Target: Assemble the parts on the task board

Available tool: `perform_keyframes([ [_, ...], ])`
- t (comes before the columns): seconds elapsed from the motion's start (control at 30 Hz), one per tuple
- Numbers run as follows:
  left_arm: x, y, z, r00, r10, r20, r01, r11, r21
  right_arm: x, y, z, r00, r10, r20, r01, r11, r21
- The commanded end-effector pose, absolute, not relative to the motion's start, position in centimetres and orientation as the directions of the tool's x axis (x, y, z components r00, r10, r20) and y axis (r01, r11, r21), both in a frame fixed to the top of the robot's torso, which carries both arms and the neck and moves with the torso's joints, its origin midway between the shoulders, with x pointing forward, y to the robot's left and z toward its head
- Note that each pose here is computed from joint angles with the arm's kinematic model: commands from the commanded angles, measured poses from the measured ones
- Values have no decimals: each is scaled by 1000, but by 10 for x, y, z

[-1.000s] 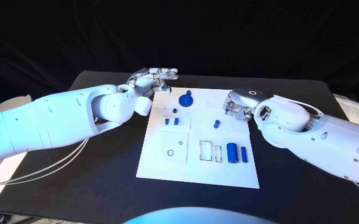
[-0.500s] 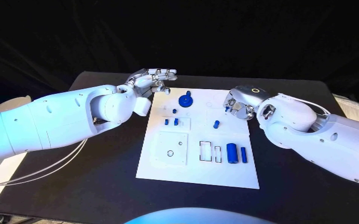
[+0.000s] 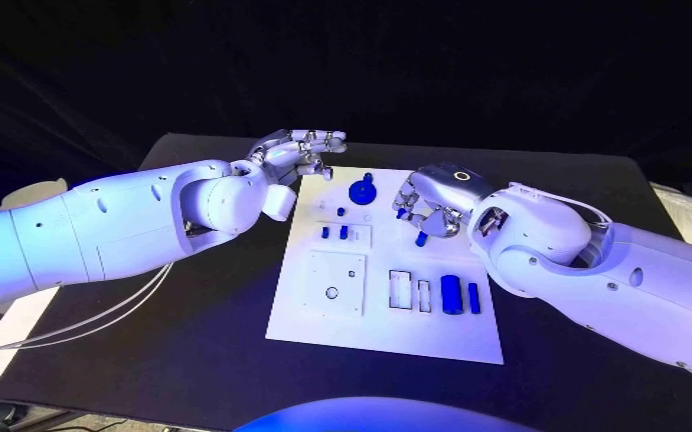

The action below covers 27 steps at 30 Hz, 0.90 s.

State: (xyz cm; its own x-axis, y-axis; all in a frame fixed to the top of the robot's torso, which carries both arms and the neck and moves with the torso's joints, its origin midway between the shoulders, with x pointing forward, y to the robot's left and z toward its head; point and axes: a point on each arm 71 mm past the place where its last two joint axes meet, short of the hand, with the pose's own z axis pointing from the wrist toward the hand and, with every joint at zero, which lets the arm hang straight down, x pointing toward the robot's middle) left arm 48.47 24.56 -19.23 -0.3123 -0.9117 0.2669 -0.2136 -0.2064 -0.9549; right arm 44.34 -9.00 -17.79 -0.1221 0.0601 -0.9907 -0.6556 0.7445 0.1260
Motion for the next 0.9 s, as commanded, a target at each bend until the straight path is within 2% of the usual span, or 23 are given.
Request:
perform_keyframes([
  [0.03,484,242,-191,-338,-901,272,-208,-210,-955,437,-78,-179,-126,56,-990,-685,717,128],
  [0.43,483,239,-190,-346,-897,275,-209,-212,-955,423,-47,-203,-185,41,-982,-729,665,165],
  [0.9,483,235,-190,-354,-893,279,-210,-215,-954,409,-28,-229,-219,38,-975,-759,621,195],
])
